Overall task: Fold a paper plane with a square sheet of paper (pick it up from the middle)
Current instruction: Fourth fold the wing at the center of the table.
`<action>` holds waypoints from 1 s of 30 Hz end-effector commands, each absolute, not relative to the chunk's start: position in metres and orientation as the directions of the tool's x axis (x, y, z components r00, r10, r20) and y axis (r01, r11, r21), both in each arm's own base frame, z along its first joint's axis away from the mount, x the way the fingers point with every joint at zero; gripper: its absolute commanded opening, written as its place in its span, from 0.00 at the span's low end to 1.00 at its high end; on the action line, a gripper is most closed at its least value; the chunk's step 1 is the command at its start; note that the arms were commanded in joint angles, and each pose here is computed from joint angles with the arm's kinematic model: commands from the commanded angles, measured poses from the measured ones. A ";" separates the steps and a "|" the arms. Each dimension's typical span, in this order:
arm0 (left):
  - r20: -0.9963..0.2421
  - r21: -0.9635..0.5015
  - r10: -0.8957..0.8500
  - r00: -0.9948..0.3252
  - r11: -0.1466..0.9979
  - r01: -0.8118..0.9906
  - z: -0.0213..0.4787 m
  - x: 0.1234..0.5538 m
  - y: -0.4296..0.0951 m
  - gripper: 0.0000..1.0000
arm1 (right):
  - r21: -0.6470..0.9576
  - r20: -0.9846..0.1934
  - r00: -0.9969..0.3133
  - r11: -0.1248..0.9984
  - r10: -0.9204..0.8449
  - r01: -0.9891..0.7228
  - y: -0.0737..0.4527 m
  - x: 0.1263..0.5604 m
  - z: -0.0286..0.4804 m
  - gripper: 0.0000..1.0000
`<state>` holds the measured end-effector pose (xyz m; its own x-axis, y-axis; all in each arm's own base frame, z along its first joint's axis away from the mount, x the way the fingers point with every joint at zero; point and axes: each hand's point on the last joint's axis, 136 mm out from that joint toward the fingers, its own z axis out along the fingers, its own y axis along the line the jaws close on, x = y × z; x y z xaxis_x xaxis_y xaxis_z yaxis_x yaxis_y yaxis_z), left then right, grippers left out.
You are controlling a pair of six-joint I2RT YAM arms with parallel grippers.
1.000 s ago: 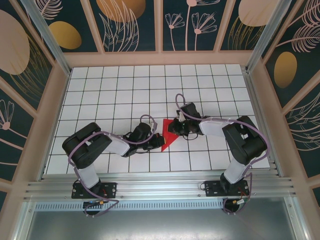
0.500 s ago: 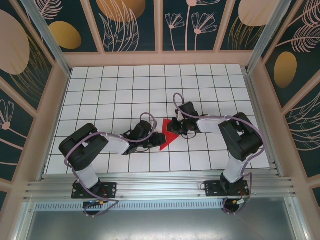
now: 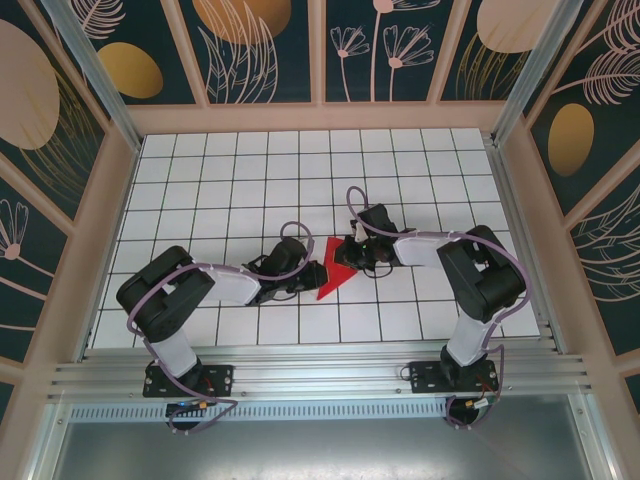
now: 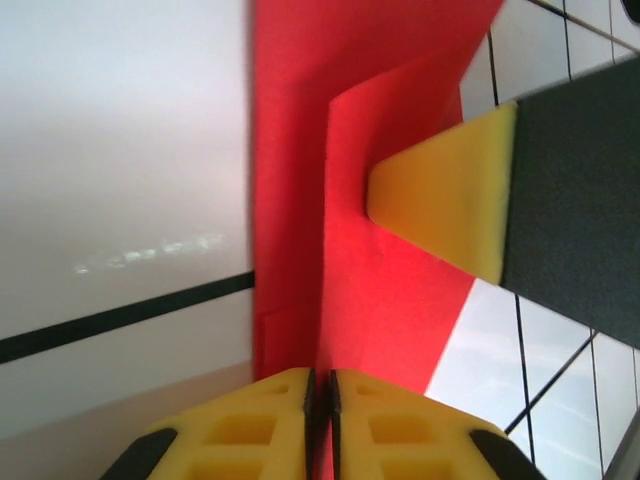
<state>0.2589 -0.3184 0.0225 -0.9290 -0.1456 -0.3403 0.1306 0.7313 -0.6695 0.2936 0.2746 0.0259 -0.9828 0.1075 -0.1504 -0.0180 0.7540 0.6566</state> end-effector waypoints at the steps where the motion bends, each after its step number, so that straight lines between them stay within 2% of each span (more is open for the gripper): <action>1: -0.371 -0.622 -0.149 -0.916 0.773 0.127 0.020 0.266 -0.308 0.04 | 0.668 -0.178 -0.979 0.743 0.098 -0.047 0.276 0.297 0.039 0.13; 3: -0.373 -0.615 -0.149 -0.916 0.779 0.124 0.020 0.267 -0.307 0.00 | 0.674 -0.190 -0.977 0.737 0.099 -0.057 0.277 0.299 0.046 0.14; 12: -0.352 -0.635 -0.161 -0.922 0.765 0.109 0.016 0.264 -0.306 0.00 | 0.688 -0.221 -0.969 0.722 0.109 -0.076 0.277 0.299 0.063 0.16; 24: -0.294 -0.739 -0.177 -0.939 0.666 0.106 0.026 0.255 -0.315 0.00 | 0.684 -0.186 -0.977 0.727 0.100 -0.056 0.289 0.304 0.040 0.14; 30: -0.299 -0.725 -0.181 -0.937 0.682 0.100 0.024 0.257 -0.312 0.00 | 0.637 -0.175 -0.980 0.770 0.094 -0.040 0.284 0.305 0.024 0.14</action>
<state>0.2557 -0.3127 0.0206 -0.9391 -0.1725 -0.2971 0.0993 0.6915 -0.7155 0.3016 0.2837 0.0277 -0.9808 0.1013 -0.1665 -0.0341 0.7517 0.6587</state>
